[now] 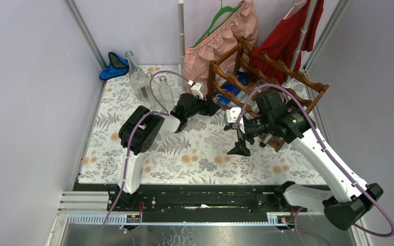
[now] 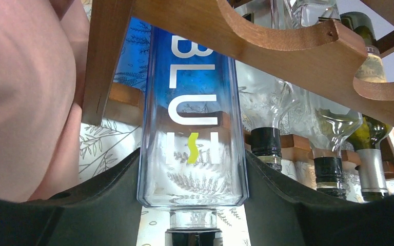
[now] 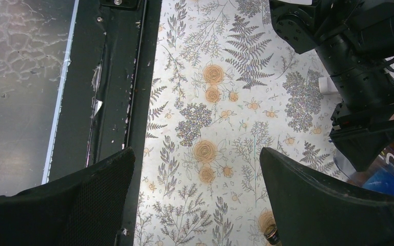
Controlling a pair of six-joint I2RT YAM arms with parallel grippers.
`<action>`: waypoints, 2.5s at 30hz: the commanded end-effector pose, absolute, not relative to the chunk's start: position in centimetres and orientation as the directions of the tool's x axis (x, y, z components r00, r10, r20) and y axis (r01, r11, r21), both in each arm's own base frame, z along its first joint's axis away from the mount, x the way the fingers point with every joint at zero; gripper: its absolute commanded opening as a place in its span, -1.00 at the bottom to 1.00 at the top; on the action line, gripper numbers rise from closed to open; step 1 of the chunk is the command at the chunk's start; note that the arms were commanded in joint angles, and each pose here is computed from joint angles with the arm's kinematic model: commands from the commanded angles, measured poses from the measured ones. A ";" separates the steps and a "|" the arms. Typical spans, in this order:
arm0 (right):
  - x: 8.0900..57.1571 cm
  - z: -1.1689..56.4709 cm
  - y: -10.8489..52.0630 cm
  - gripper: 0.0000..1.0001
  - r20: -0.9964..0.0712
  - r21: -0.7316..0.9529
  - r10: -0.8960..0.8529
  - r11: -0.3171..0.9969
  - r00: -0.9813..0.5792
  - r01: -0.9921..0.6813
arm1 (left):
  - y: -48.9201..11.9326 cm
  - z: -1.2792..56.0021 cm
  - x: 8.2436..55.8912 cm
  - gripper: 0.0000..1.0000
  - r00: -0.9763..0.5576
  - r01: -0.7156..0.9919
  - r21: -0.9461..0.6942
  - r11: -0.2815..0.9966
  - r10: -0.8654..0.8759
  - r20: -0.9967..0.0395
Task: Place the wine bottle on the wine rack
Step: Adjust the wine rack at the center of the board.
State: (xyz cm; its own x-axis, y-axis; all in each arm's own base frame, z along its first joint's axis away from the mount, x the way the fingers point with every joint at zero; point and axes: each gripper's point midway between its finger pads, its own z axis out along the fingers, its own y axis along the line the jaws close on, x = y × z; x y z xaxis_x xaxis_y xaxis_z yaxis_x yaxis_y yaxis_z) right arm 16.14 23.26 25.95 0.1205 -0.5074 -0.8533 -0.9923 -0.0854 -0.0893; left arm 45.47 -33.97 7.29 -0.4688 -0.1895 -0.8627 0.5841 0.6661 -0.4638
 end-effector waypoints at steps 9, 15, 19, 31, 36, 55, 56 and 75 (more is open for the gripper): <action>15.8 26.6 23.2 1.00 -0.862 -0.120 -0.483 -0.098 0.152 -0.988 | -33.7 3.0 40.4 0.66 -0.637 0.527 -0.510 0.680 -0.081 -0.766; 15.8 26.7 23.1 1.00 -0.862 -0.124 -0.482 -0.097 0.155 -0.988 | -33.4 3.3 40.3 0.97 -0.638 0.526 -0.490 0.695 -0.059 -0.768; 15.7 26.6 23.1 1.00 -0.862 -0.123 -0.482 -0.097 0.155 -0.988 | -32.8 3.9 39.5 0.94 -0.631 0.528 -0.482 0.700 -0.057 -0.774; 15.6 26.7 23.2 1.00 -0.866 -0.127 -0.474 -0.100 0.159 -0.987 | -31.8 6.8 35.4 0.97 -0.600 0.525 -0.465 0.712 -0.078 -0.796; 15.4 26.5 23.0 1.00 -0.867 -0.125 -0.474 -0.098 0.156 -0.987 | -30.9 7.5 34.1 0.85 -0.573 0.494 -0.444 0.748 -0.104 -0.813; 15.1 26.7 22.9 1.00 -0.867 -0.130 -0.470 -0.104 0.164 -0.986 | -31.4 8.1 40.2 0.19 -0.606 0.402 -0.457 0.794 -0.144 -0.782; 15.1 26.8 22.9 1.00 -0.867 -0.131 -0.470 -0.105 0.166 -0.986 | -31.3 7.8 40.4 0.19 -0.613 0.393 -0.452 0.801 -0.138 -0.778; 14.8 26.1 22.6 1.00 -0.860 -0.125 -0.483 -0.110 0.162 -0.986 | -32.2 8.1 42.6 0.09 -0.619 0.419 -0.452 0.788 -0.117 -0.777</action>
State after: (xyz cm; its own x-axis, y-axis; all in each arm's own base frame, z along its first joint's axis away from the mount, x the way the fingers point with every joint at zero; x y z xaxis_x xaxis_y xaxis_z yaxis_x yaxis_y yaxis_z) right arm 15.20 22.66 25.35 0.1328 -0.5077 -0.8512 -0.9906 -0.0967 -0.0969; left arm 41.92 -31.79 8.01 -0.6223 -0.1418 -0.7699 0.3928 0.7942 -0.4637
